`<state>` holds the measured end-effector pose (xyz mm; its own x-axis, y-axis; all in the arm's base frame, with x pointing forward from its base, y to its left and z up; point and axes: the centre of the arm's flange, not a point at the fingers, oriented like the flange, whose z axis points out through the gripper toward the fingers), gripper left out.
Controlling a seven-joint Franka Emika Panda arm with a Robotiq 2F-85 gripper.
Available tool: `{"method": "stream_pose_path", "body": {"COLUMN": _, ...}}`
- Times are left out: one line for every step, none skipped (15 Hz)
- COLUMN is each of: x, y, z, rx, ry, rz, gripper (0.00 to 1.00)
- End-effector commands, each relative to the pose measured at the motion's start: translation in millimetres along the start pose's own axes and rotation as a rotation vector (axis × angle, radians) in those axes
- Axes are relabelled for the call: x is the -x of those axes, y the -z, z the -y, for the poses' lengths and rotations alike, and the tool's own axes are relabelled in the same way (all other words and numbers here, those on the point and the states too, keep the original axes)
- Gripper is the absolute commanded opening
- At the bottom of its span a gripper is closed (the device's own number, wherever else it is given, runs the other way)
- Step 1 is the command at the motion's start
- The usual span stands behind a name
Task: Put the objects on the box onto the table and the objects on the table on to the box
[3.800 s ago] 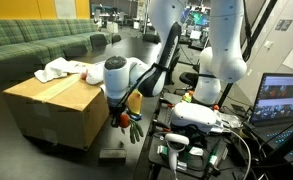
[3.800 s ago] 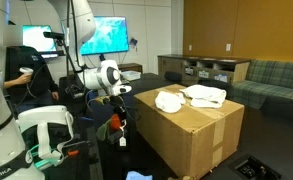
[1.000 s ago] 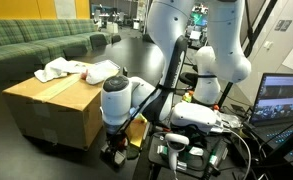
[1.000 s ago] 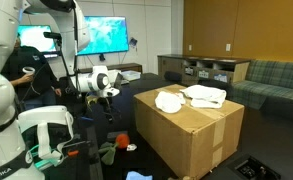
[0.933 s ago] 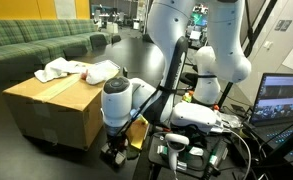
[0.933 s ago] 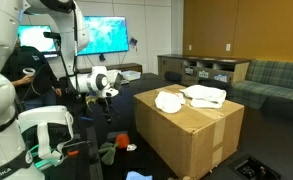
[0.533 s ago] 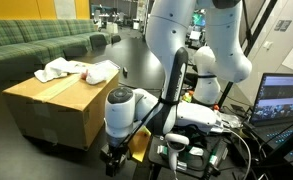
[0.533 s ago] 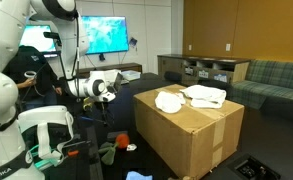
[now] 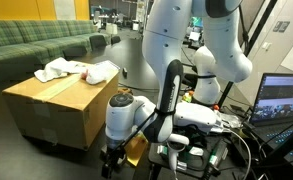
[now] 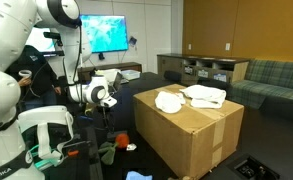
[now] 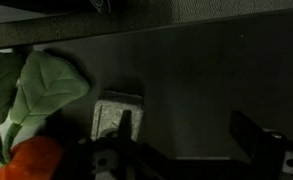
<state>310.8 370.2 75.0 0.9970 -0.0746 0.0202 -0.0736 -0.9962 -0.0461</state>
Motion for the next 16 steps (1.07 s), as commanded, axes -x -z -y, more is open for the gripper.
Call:
{"method": "stream_pose_path", "body": {"x": -4.2, "y": 1.6, "z": -10.7, "rx": -0.007, "ry": -0.01, "rz": -0.037, "gripper": 1.0}}
{"method": "stream_pose_path", "body": {"x": -5.5, "y": 0.6, "z": -12.8, "rx": -0.004, "ry": -0.011, "rz": -0.043, "gripper": 1.0}}
{"method": "stream_pose_path", "body": {"x": -7.4, "y": -0.8, "z": -15.7, "rx": 0.01, "ry": -0.015, "rz": -0.047, "gripper": 1.0}}
{"method": "stream_pose_path", "body": {"x": -8.3, "y": -1.2, "z": -18.6, "rx": 0.014, "ry": -0.016, "rz": -0.049, "gripper": 1.0}}
{"method": "stream_pose_path", "body": {"x": -9.4, "y": -1.8, "z": -21.5, "rx": 0.02, "ry": -0.016, "rz": -0.051, "gripper": 1.0}}
{"method": "stream_pose_path", "body": {"x": -9.6, "y": -3.7, "z": -24.0, "rx": 0.028, "ry": -0.014, "rz": -0.051, "gripper": 1.0}}
{"method": "stream_pose_path", "body": {"x": -9.9, "y": -5.0, "z": -26.3, "rx": 0.032, "ry": -0.011, "rz": -0.05, "gripper": 1.0}}
{"method": "stream_pose_path", "body": {"x": -10.4, "y": -7.2, "z": -29.0, "rx": 0.037, "ry": -0.009, "rz": -0.047, "gripper": 1.0}}
{"method": "stream_pose_path", "body": {"x": -10.4, "y": -10.0, "z": -31.8, "rx": 0.042, "ry": -0.007, "rz": -0.045, "gripper": 1.0}}
{"method": "stream_pose_path", "body": {"x": -10.8, "y": -11.6, "z": -35.0, "rx": 0.044, "ry": -0.007, "rz": -0.042, "gripper": 1.0}}
{"method": "stream_pose_path", "body": {"x": -11.8, "y": -14.2, "z": -38.4, "rx": 0.045, "ry": -0.009, "rz": -0.036, "gripper": 1.0}}
{"method": "stream_pose_path", "body": {"x": -11.6, "y": -17.6, "z": -41.2, "rx": 0.045, "ry": -0.011, "rz": -0.032, "gripper": 1.0}}
{"method": "stream_pose_path", "body": {"x": -12.0, "y": -21.5, "z": -44.0, "rx": 0.046, "ry": -0.014, "rz": -0.026, "gripper": 1.0}}
{"method": "stream_pose_path", "body": {"x": -12.3, "y": -24.1, "z": -47.0, "rx": 0.042, "ry": -0.017, "rz": -0.021, "gripper": 1.0}}
{"method": "stream_pose_path", "body": {"x": -13.2, "y": -27.5, "z": -49.8, "rx": 0.037, "ry": -0.021, "rz": -0.018, "gripper": 1.0}}
{"method": "stream_pose_path", "body": {"x": -13.9, "y": -30.7, "z": -52.3, "rx": 0.032, "ry": -0.026, "rz": -0.015, "gripper": 1.0}}
